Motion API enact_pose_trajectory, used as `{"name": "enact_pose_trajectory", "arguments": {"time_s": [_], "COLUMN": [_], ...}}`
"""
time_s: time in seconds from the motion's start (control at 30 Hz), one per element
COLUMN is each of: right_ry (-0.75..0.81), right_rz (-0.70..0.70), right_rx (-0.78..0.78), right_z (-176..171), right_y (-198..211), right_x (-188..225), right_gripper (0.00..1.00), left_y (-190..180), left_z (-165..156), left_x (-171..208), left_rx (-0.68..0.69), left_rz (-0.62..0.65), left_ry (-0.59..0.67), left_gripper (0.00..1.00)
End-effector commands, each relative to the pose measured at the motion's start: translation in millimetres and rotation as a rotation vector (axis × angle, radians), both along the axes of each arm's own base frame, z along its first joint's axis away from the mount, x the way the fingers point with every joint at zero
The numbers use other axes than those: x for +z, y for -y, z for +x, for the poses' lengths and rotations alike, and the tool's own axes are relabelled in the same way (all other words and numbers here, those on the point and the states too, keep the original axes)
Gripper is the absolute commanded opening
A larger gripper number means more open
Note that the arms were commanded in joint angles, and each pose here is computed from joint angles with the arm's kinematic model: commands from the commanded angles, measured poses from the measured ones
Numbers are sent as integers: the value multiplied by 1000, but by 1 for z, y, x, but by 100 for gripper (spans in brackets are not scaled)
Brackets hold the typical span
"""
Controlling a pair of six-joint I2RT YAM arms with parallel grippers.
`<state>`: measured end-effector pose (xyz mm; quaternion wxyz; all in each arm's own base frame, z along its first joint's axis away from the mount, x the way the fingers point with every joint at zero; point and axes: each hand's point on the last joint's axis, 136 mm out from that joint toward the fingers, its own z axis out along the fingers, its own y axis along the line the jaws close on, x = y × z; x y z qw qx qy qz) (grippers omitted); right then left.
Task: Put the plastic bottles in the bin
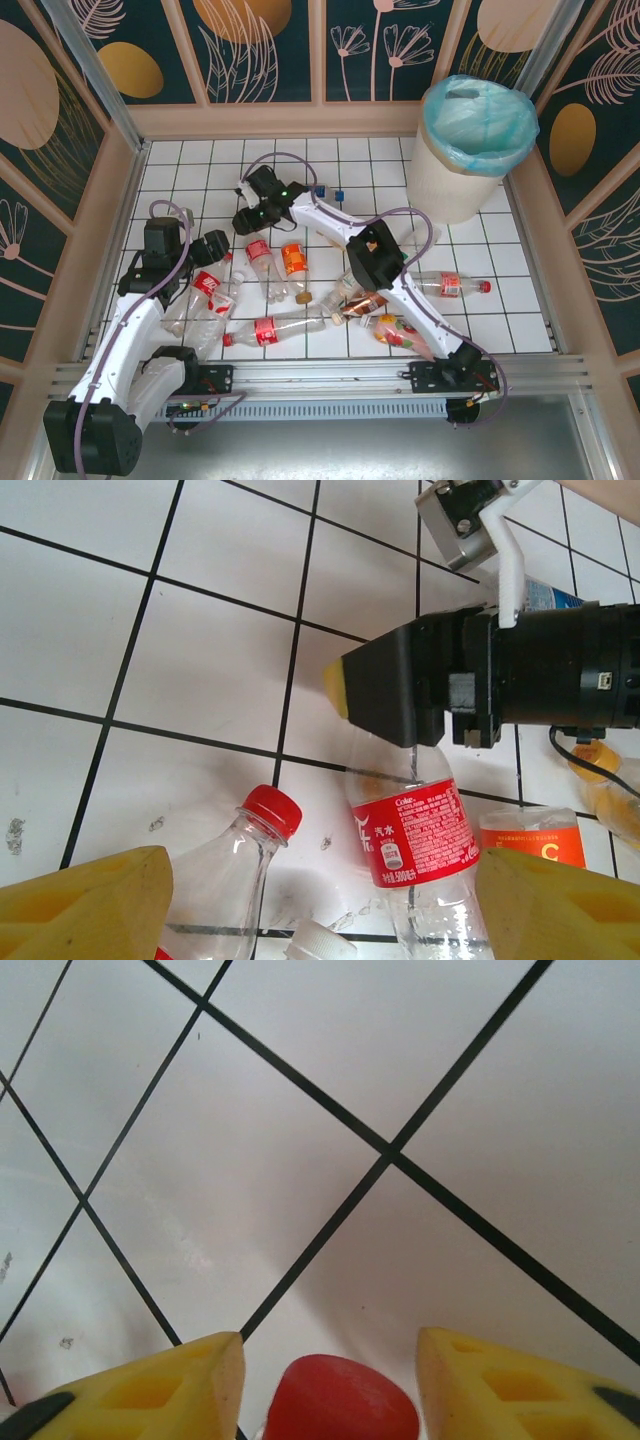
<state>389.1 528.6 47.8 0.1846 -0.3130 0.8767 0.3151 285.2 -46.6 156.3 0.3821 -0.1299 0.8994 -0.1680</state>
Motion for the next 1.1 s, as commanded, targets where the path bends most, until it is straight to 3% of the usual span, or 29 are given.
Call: {"name": "enact_pose_trajectory", "arguments": {"time_s": [0.0,0.33,0.5,0.67,0.8,1.07], "right_ry": [-25,18,75,206,318,660], "right_rz": [61,100,149,289,401,472], "right_rx": [22,38,14,-7,-45,-239], "right_z": [3,10,21,33,42,57], "right_y": [-5,1,8,18,41,154], "right_x": [9,46,92,186,266,420], "right_gripper": [41,19,12,0,0,0], "left_y": [0,-3,-6,-9,-11,4], "left_z": [1,0,1,1,1,16], "left_x": [2,5,9,27,58,150], "left_rx": [1,15,28,43,61,-18], "left_rz": [2,11,22,23,18,-30], "left_ry": [22,35,57,122,206,386], "left_gripper": [80,81,82,82,81,77]}}
